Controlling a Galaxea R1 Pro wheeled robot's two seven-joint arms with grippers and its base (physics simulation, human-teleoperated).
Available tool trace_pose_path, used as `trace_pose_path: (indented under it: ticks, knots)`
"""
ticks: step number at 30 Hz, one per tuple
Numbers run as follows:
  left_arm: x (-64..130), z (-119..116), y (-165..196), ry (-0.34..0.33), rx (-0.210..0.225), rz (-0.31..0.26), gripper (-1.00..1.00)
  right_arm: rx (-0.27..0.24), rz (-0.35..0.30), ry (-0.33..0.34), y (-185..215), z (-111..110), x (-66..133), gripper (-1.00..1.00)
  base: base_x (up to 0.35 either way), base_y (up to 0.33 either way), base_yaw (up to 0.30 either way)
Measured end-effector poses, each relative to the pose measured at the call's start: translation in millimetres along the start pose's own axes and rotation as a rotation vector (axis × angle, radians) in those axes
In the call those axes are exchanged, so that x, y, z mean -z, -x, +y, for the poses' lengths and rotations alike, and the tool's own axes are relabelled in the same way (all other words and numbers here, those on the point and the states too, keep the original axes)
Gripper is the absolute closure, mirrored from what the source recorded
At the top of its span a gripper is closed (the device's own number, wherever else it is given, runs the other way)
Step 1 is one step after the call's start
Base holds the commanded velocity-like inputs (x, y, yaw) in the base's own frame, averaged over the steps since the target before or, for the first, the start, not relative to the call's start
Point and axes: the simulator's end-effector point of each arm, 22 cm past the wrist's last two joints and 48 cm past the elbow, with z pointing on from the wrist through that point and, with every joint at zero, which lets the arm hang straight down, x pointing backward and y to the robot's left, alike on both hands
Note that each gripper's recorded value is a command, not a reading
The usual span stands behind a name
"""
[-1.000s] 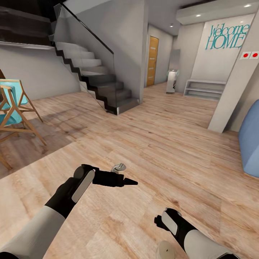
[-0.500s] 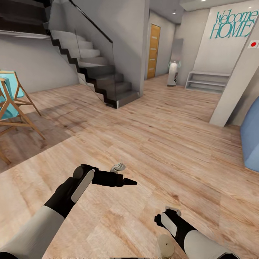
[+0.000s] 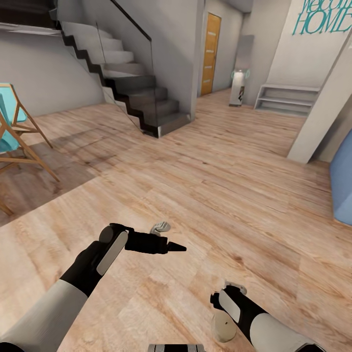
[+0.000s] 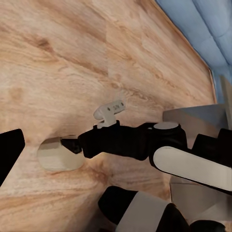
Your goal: Place each of the two pumpkins and all three candles from the living room inside a cabinet in the living room (use any cabinet), then make sure every cabinet is closed, and position the cauldron so it is next to a table in the living room.
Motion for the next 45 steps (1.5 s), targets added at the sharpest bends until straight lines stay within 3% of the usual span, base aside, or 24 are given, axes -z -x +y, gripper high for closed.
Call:
trace_pose_path:
  ticks: [14,24,30,36,45]
  knots:
    - [-15.2,23,-14,-0.008,0.049,0.027,-1.00,0.010,0.059,-0.020,-25,-5,-22.5,-1.00,0.000,0.000,0.000]
    - [-15.0,22,-14,-0.010,0.046,0.026,-1.00,0.012,0.056,-0.019,-25,-4,-22.3,-1.00,0.000,0.000,0.000]
    - [-21.4,31,-20,-0.013,0.065,0.037,-1.00,0.016,0.079,-0.025,-35,-5,-31.1,-1.00,0.000,0.000,0.000]
    - [-21.0,29,-19,-0.016,0.060,0.034,-1.00,0.018,0.073,-0.026,-34,-5,-31.2,-1.00,0.000,0.000,0.000]
    - [-20.8,29,-18,-0.016,0.059,0.033,-1.00,0.007,0.003,-0.028,-19,-5,-31.6,-1.00,0.000,0.000,0.000]
